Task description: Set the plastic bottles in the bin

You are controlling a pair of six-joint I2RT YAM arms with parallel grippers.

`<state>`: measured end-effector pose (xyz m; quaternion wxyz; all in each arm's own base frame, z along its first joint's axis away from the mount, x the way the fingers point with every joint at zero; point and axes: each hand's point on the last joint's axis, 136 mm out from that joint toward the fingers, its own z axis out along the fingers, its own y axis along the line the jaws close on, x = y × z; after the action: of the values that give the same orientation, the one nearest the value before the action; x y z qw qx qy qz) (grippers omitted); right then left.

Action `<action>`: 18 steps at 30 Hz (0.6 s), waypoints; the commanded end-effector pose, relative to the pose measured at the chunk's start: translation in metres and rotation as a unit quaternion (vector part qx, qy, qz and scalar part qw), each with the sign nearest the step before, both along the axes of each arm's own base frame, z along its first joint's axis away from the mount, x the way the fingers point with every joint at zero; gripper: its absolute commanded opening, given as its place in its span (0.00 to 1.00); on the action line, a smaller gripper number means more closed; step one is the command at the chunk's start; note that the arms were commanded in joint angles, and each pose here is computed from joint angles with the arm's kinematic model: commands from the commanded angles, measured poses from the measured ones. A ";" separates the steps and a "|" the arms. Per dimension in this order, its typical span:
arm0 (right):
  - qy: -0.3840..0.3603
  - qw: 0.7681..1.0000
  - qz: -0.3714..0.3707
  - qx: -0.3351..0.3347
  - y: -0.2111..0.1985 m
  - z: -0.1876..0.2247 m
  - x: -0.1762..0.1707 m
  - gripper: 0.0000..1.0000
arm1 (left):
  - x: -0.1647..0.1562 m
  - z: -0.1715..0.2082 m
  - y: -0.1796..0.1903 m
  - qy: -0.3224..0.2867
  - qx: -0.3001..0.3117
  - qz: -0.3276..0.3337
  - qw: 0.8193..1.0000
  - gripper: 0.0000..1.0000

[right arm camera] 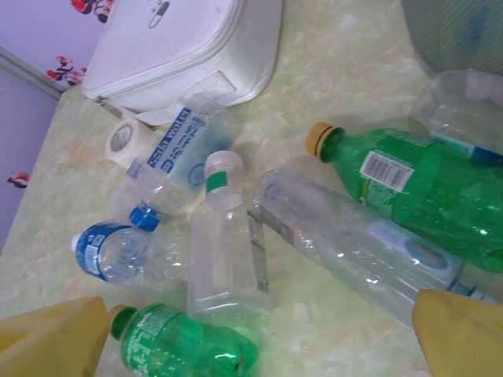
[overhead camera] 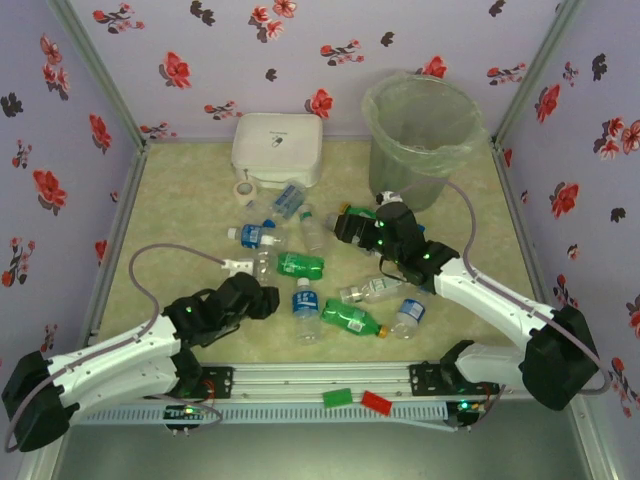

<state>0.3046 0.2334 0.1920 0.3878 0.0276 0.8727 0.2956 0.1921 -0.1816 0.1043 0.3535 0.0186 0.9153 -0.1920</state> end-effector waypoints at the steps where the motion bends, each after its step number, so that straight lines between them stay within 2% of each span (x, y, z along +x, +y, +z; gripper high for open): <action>1: -0.019 0.995 0.068 0.066 0.027 0.028 -0.012 1.00 | 0.038 0.052 -0.028 -0.111 -0.068 0.009 0.991 0.41; 4: -0.035 0.989 0.103 0.101 0.038 0.045 -0.019 1.00 | 0.049 0.075 -0.051 -0.140 -0.059 -0.033 0.988 0.41; 7: -0.050 0.983 0.128 0.124 0.046 0.056 -0.024 1.00 | 0.054 0.087 -0.073 -0.142 -0.051 -0.069 0.986 0.42; 15: -0.080 0.974 0.158 0.143 0.055 0.072 -0.027 0.99 | 0.045 0.107 -0.134 -0.108 -0.142 -0.161 0.971 0.42; 18: -0.086 0.969 0.173 0.153 0.062 0.079 -0.026 0.97 | 0.043 0.103 -0.145 -0.094 -0.151 -0.181 0.967 0.42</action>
<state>0.2820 0.2827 0.2505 0.3868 -0.0621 0.7976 0.4586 0.2387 -0.3055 0.1902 0.4035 0.1248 0.8411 -0.3380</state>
